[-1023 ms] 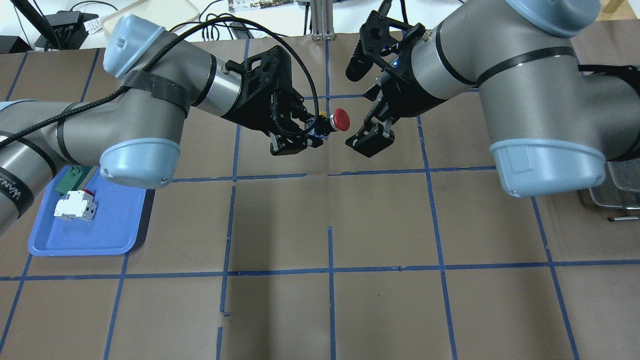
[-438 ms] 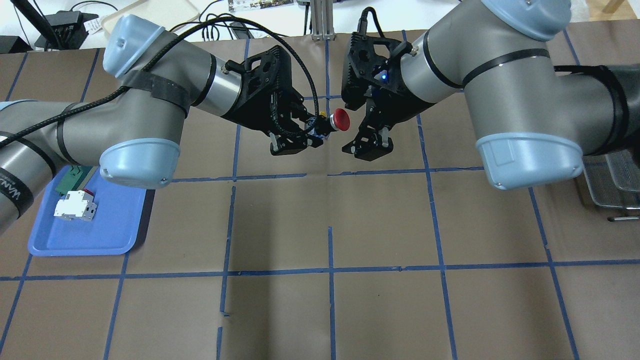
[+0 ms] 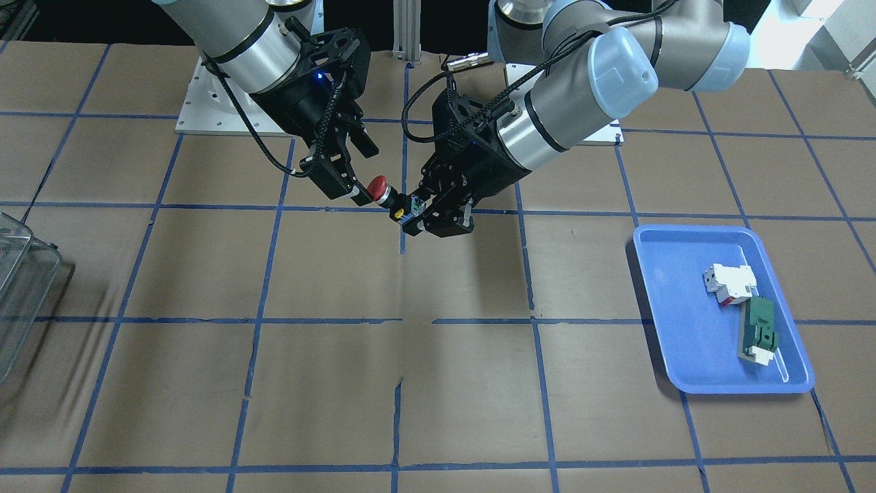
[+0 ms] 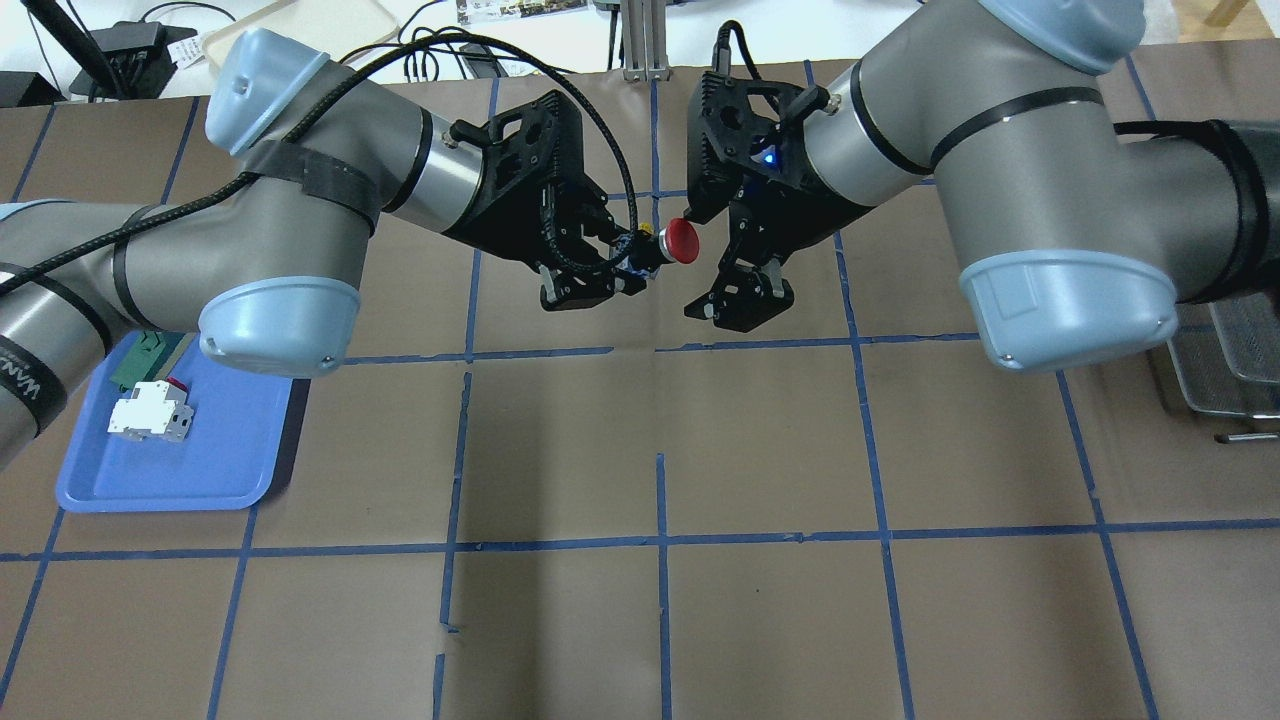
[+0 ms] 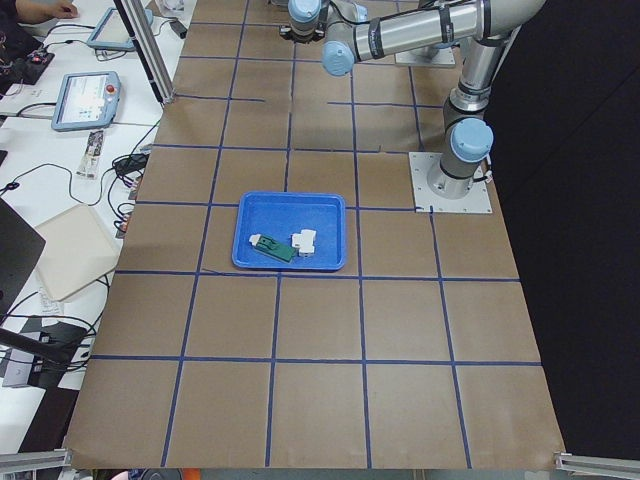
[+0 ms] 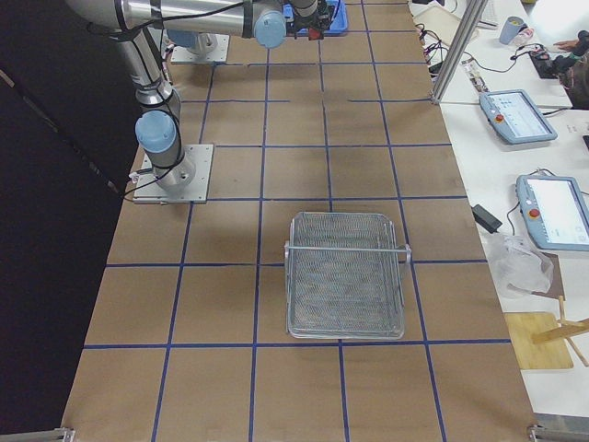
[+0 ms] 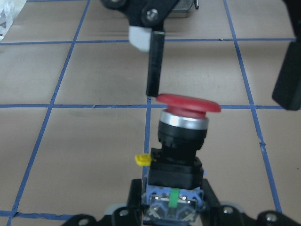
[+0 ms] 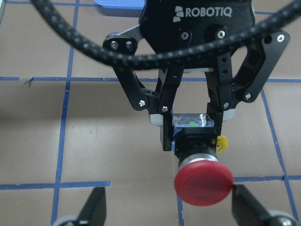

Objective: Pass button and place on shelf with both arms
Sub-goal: 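Close the right gripper on the button's base beside the left gripper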

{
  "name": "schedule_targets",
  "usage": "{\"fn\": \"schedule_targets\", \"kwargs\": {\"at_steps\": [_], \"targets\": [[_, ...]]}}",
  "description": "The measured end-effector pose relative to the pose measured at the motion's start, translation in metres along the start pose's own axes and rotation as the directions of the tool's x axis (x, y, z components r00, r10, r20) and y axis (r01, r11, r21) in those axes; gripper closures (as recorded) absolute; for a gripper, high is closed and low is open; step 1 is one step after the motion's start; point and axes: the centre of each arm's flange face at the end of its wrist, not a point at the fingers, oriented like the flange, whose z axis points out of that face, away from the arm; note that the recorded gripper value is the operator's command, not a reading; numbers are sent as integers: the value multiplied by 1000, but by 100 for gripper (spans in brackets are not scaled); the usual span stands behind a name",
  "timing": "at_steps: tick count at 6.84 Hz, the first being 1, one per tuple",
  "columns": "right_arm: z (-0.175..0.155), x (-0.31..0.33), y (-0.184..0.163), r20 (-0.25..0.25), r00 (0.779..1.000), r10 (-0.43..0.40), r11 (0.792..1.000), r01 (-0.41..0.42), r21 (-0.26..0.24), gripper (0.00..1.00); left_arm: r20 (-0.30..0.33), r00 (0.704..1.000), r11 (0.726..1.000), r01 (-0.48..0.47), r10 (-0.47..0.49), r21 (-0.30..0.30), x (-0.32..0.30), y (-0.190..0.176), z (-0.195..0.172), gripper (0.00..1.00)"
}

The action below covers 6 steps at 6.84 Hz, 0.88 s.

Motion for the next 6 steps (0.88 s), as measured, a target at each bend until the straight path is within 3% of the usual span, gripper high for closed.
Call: {"fn": "schedule_targets", "kwargs": {"at_steps": [4, 6], "targets": [[-11, 22, -7, -10, 1000, 18, 1000, -18, 6, 0, 0, 1000, 1000, 0, 0, 0, 0, 1, 0, 100], [-3, 30, -6, 8, 1000, 27, 1000, -27, 3, 0, 0, 1000, 1000, 0, 0, 0, 0, 1, 0, 100]]}}
